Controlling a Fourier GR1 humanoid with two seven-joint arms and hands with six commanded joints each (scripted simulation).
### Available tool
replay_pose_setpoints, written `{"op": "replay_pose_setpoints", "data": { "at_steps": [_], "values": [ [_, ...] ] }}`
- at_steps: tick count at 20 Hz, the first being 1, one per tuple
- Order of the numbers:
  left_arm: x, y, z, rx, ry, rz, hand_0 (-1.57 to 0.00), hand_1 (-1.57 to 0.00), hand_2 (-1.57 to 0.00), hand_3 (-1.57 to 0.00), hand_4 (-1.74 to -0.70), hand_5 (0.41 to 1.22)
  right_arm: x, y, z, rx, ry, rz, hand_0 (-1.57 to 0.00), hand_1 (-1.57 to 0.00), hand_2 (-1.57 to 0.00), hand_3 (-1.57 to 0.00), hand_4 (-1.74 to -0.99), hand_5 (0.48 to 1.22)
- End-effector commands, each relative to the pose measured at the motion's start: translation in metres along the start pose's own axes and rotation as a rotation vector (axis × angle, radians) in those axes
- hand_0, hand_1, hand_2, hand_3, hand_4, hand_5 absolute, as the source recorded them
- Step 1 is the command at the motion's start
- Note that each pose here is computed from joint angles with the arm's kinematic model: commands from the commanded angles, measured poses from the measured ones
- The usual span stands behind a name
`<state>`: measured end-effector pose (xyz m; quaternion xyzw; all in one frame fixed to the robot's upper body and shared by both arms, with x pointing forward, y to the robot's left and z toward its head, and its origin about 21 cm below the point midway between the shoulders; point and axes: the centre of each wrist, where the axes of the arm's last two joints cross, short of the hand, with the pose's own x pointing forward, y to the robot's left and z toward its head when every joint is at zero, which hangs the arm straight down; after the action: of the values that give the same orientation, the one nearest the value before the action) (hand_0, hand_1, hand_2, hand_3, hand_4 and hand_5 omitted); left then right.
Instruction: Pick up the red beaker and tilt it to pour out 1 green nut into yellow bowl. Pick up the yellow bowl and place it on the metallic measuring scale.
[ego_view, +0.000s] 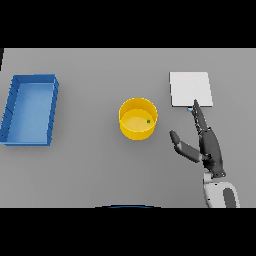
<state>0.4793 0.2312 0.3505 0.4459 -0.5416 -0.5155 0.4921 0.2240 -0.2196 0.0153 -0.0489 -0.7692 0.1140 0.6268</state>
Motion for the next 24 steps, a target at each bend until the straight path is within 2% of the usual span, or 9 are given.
{"op": "replay_pose_setpoints", "data": {
  "at_steps": [1, 2, 5, 9, 12, 17, 19, 23, 24],
  "values": [
    [-0.021, -0.011, 0.002, 0.007, 0.038, 0.081, -1.57, -1.57, -1.57, -1.54, -1.74, 1.221, -0.003, 0.001, -0.001, 0.005, 0.017, 0.0, 0.0, 0.0, 0.0, 0.0, -1.125, 0.601],
    [-0.041, -0.028, 0.003, 0.01, 0.086, 0.158, -1.57, -1.57, -1.57, -1.55, -1.74, 1.221, -0.003, 0.002, -0.002, 0.009, 0.018, 0.023, 0.0, 0.0, 0.0, 0.0, -1.127, 0.606],
    [-0.074, -0.078, 0.008, 0.029, 0.276, 0.293, -1.57, -1.57, -1.57, -1.56, -1.74, 1.221, -0.003, 0.0, -0.002, 0.014, 0.009, 0.033, 0.0, 0.0, 0.0, 0.0, -1.138, 0.626],
    [-0.109, -0.121, 0.026, 0.073, 0.458, 0.539, -1.57, -1.57, -1.57, -1.57, -1.74, 1.221, -0.002, -0.003, -0.001, 0.034, 0.002, 0.025, 0.0, 0.0, 0.0, 0.0, -1.138, 0.648],
    [-0.122, -0.158, 0.046, 0.07, 0.517, 0.643, -1.57, -1.57, -1.57, -1.57, -1.74, 1.221, -0.002, -0.001, 0.0, 0.04, 0.009, 0.015, 0.0, 0.0, 0.0, 0.0, -1.127, 0.664],
    [-0.122, -0.227, 0.087, 0.061, 0.582, 0.747, -1.57, -1.57, -1.57, -1.57, -1.74, 1.221, -0.005, -0.003, 0.003, 0.037, -0.004, 0.037, 0.0, 0.0, 0.0, 0.0, -1.166, 0.676],
    [-0.117, -0.236, 0.099, 0.056, 0.594, 0.773, -1.57, -1.57, -1.57, -1.57, -1.74, 1.151, -0.006, -0.003, 0.004, 0.037, 0.008, 0.035, 0.0, 0.0, 0.0, 0.0, -1.174, 0.676],
    [-0.114, -0.25, 0.115, 0.041, 0.652, 0.809, -1.57, -1.57, -1.57, -1.57, -1.74, 0.925, -0.007, -0.007, -0.001, 0.033, 0.016, 0.029, 0.0, 0.0, 0.0, 0.0, -1.157, 0.671],
    [-0.113, -0.245, 0.116, 0.03, 0.662, 0.819, -1.57, -1.57, -1.57, -1.57, -1.66, 0.868, -0.006, -0.006, 0.002, 0.035, 0.004, 0.024, 0.0, 0.0, 0.0, 0.0, -1.155, 0.669]
  ]
}}
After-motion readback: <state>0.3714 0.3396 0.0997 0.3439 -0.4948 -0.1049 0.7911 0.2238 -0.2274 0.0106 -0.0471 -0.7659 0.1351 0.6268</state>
